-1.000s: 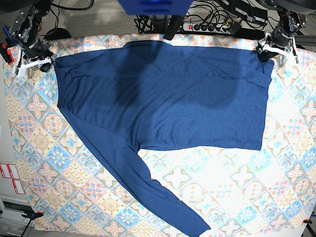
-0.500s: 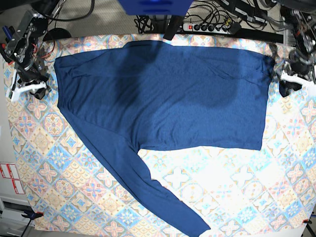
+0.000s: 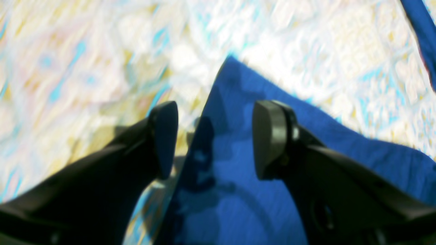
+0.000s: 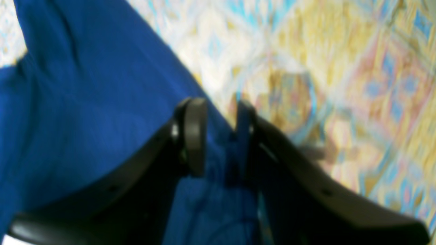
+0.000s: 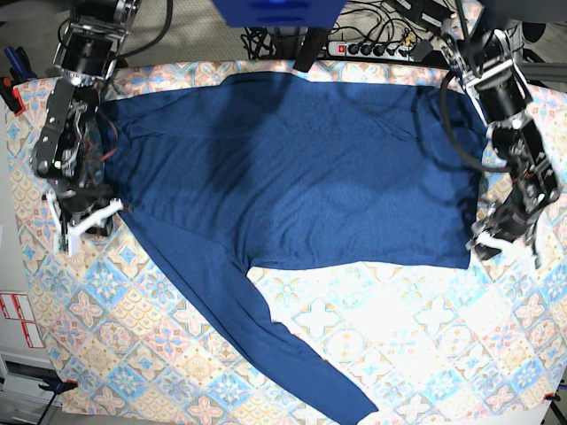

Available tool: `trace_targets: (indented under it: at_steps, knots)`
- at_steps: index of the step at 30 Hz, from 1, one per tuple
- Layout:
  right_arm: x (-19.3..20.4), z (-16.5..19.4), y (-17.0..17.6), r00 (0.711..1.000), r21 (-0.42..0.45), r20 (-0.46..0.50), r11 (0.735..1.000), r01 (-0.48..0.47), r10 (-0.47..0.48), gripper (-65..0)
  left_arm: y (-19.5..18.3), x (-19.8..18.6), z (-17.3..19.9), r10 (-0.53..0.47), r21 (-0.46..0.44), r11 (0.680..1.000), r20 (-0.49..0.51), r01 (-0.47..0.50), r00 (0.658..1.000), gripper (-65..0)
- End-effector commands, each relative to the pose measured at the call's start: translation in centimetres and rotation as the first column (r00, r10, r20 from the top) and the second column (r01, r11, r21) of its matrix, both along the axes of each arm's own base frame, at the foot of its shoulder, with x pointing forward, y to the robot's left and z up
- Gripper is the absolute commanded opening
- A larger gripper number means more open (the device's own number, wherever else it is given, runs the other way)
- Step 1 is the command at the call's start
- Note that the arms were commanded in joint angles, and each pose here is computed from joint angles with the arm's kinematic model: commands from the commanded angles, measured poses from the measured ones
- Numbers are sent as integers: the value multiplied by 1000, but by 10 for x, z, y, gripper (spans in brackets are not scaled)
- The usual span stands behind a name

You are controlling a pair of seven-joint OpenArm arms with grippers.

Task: Fold the T-shirt properly
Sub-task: 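Release and move both grippers to the shirt's side edges mid-body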

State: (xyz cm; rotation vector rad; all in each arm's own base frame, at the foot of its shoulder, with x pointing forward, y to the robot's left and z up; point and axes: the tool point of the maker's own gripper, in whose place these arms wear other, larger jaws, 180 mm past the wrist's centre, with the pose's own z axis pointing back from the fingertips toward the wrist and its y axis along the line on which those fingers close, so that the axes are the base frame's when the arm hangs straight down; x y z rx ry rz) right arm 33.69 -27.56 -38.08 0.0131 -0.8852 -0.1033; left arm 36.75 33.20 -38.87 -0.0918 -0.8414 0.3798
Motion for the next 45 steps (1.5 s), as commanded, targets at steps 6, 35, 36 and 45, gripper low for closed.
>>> trace_targets:
  at_steps: [6, 35, 36, 45]
  knots:
    - [17, 20, -3, 999, -56, 48, 998, -19, 22, -500, 4, 36, -9, 10, 32, 999, 33, -11, 999, -308]
    - [16, 19, -3, 999, -52, 48, 998, -19, 22, -499, -30, 16, -90, -32, 2, 999, -94, 32, 995, -314]
    - [16, 19, -3, 999, -52, 48, 998, -19, 22, -499, -36, 14, -92, -56, -12, 998, -100, 55, 993, -314]
    - [16, 19, -3, 999, -52, 48, 998, -19, 22, -499, -44, 6, -90, -102, -1, 995, -80, 102, 992, -435]
